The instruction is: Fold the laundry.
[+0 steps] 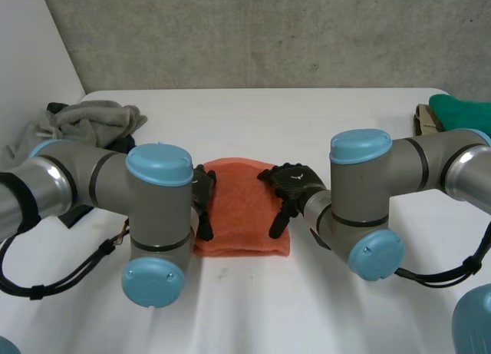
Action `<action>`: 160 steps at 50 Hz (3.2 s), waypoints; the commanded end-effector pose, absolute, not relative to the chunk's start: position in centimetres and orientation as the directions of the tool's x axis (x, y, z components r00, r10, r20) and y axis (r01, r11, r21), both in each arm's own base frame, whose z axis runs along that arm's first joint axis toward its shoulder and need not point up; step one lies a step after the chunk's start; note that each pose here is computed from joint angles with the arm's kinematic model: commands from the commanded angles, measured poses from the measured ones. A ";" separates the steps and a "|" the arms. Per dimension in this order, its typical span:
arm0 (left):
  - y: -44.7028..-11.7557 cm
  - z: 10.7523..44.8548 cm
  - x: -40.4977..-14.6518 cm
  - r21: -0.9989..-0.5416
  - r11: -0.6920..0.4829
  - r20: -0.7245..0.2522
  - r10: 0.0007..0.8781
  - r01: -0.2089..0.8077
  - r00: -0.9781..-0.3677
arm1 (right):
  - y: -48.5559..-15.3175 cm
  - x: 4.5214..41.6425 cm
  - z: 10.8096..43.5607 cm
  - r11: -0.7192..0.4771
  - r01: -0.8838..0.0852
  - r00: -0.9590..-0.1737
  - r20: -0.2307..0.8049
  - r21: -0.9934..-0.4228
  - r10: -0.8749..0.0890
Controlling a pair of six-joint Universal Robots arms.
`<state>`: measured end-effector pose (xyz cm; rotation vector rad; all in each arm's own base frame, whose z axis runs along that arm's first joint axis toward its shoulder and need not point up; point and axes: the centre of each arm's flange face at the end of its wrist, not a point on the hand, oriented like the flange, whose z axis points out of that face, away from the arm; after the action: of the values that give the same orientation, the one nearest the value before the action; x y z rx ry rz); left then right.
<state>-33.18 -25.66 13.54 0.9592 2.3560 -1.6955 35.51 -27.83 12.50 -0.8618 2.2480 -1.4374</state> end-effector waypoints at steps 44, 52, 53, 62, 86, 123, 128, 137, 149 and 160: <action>-25.1 27.3 -35.6 -0.982 -0.117 -0.180 0.821 0.149 -0.542 | -21.1 39.2 9.7 -0.150 -0.422 -0.640 0.411 -0.894 -0.649; -25.2 27.4 -35.6 -0.982 -0.115 -0.177 0.820 0.147 -0.544 | -21.8 39.9 10.4 -0.200 -0.386 -0.652 0.420 -0.900 -0.631; -25.1 27.4 -35.5 -0.982 -0.117 -0.178 0.820 0.146 -0.544 | -21.9 40.0 10.5 -0.204 -0.383 -0.654 0.420 -0.901 -0.629; -25.2 27.8 -35.4 -0.982 -0.125 -0.182 0.817 0.141 -0.548 | -24.3 40.0 13.2 -0.274 -0.305 -0.710 0.410 -0.912 -0.573; -26.1 32.5 -35.6 -0.982 -0.186 -0.162 0.776 0.024 -0.610 | -46.9 20.1 30.3 -0.668 -0.300 -0.897 0.440 -0.681 -0.046; -24.0 30.4 -36.9 -0.989 -0.136 -0.142 0.815 0.053 -0.562 | -54.2 -1.8 15.6 -0.464 -0.163 -0.901 0.323 -0.871 -0.289; -23.4 30.5 -37.3 -0.989 -0.138 -0.142 0.823 0.049 -0.550 | -51.5 -4.9 18.2 -0.363 -0.149 -0.939 0.247 -0.920 -0.241; -22.4 30.6 -37.8 -0.990 -0.133 -0.133 0.838 0.039 -0.529 | -45.7 -10.3 20.9 -0.051 -0.198 -0.975 0.202 -0.979 -0.090; -21.5 35.1 -37.8 -0.977 -0.196 -0.121 0.837 -0.085 -0.534 | -44.9 -9.7 29.0 0.032 -0.658 -0.712 0.636 -0.752 0.297; -31.2 40.9 -26.8 -0.956 -0.294 -0.138 0.400 0.016 -0.906 | -38.3 11.7 35.7 -0.517 -0.440 -0.873 0.485 -0.734 0.054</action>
<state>-34.04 -25.08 40.15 0.9876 2.0460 -2.9177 -0.97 -43.04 35.19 -0.6183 2.0397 -3.0952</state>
